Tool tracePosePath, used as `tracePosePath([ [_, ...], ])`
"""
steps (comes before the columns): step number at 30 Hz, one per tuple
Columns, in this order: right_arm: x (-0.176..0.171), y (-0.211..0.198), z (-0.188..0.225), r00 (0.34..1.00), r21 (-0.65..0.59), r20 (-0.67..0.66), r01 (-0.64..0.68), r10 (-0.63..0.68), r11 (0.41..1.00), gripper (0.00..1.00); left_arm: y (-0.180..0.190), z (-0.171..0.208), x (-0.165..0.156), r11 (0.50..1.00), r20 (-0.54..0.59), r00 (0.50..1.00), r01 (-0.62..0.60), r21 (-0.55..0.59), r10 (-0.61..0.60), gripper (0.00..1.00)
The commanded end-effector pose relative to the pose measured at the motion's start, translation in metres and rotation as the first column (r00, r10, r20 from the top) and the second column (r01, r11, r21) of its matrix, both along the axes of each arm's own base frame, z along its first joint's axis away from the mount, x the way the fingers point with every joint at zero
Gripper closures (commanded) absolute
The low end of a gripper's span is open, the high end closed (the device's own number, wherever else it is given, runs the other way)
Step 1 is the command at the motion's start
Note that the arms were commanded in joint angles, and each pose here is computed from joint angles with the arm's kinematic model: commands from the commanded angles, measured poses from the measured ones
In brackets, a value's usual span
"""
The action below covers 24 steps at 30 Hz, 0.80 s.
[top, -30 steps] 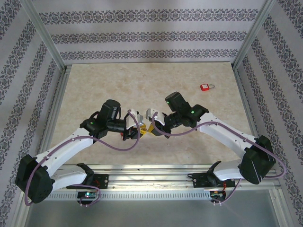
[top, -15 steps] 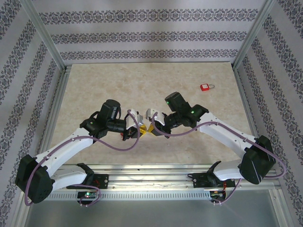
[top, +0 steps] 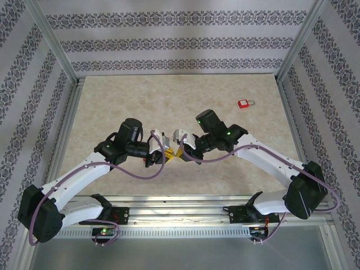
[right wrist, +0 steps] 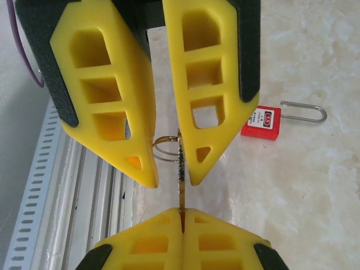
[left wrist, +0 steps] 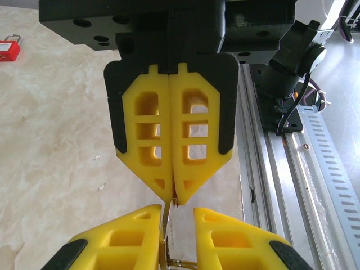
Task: Unlock with the key
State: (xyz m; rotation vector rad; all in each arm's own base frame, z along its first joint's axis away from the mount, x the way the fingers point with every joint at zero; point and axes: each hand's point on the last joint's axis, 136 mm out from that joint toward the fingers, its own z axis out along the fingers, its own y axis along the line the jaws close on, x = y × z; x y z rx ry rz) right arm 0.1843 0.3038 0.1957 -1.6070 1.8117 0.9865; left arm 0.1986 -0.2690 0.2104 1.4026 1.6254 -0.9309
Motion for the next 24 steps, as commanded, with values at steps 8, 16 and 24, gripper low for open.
tracePosePath([
  [8,-0.005,0.002,-0.004,1.000,-0.008,-0.005,-0.018,0.018,1.000,1.00,0.002,0.005,-0.005,0.999,-0.014,1.000,0.020,-0.025,-0.020,1.00],
  [16,0.002,0.001,0.008,0.999,0.030,0.019,0.045,-0.046,0.999,0.63,0.005,0.015,-0.001,0.995,0.023,0.999,-0.047,-0.089,0.049,1.00],
  [24,0.045,-0.010,0.032,0.934,0.043,-0.084,0.353,-0.349,0.935,0.28,0.008,0.032,0.004,0.969,-0.001,0.988,-0.151,-0.196,0.153,1.00],
])
